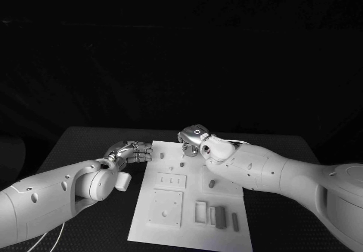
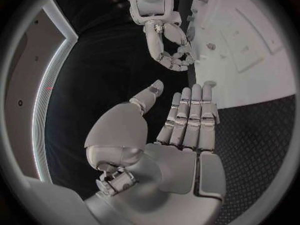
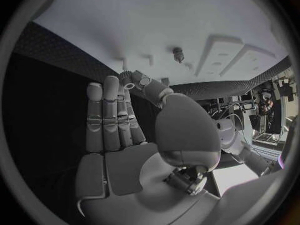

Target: Assemble the parts on the task board

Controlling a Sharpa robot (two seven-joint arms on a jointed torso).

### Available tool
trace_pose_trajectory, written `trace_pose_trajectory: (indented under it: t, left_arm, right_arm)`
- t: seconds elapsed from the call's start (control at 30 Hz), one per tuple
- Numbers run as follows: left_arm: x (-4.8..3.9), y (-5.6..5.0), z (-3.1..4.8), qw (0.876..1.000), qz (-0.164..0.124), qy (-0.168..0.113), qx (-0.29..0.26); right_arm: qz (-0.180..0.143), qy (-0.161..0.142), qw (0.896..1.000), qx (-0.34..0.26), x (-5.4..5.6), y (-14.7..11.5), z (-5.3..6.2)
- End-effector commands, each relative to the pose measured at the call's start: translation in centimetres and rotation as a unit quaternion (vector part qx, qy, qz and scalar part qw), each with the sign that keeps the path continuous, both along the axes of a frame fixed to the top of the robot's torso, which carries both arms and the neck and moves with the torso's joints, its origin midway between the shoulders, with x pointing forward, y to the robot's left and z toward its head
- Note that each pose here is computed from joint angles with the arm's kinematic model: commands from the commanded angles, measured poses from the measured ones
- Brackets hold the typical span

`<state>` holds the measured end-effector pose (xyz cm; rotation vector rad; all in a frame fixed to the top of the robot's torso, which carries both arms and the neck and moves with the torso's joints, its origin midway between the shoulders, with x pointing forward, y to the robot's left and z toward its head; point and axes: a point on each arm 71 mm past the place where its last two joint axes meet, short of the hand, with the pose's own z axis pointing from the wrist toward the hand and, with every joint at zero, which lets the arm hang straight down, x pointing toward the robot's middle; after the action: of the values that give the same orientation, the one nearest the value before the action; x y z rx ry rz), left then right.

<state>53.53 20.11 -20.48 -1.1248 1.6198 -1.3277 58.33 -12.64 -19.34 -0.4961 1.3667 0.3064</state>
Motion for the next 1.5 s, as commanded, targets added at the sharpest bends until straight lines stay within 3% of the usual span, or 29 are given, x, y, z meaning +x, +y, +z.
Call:
trace_pose_trajectory:
  t: [0.03,1.5]
  left_arm:
    - [0.03,-0.28,0.14,1.000,-0.008,-0.004,-0.003]
    - [0.13,-0.29,0.11,1.000,-0.008,-0.004,-0.002]
  right_arm:
    - [0.005,0.008,1.000,-0.013,-0.07,0.23,-0.22]
    - [-0.009,0.028,1.000,0.000,0.27,-0.44,-0.79]
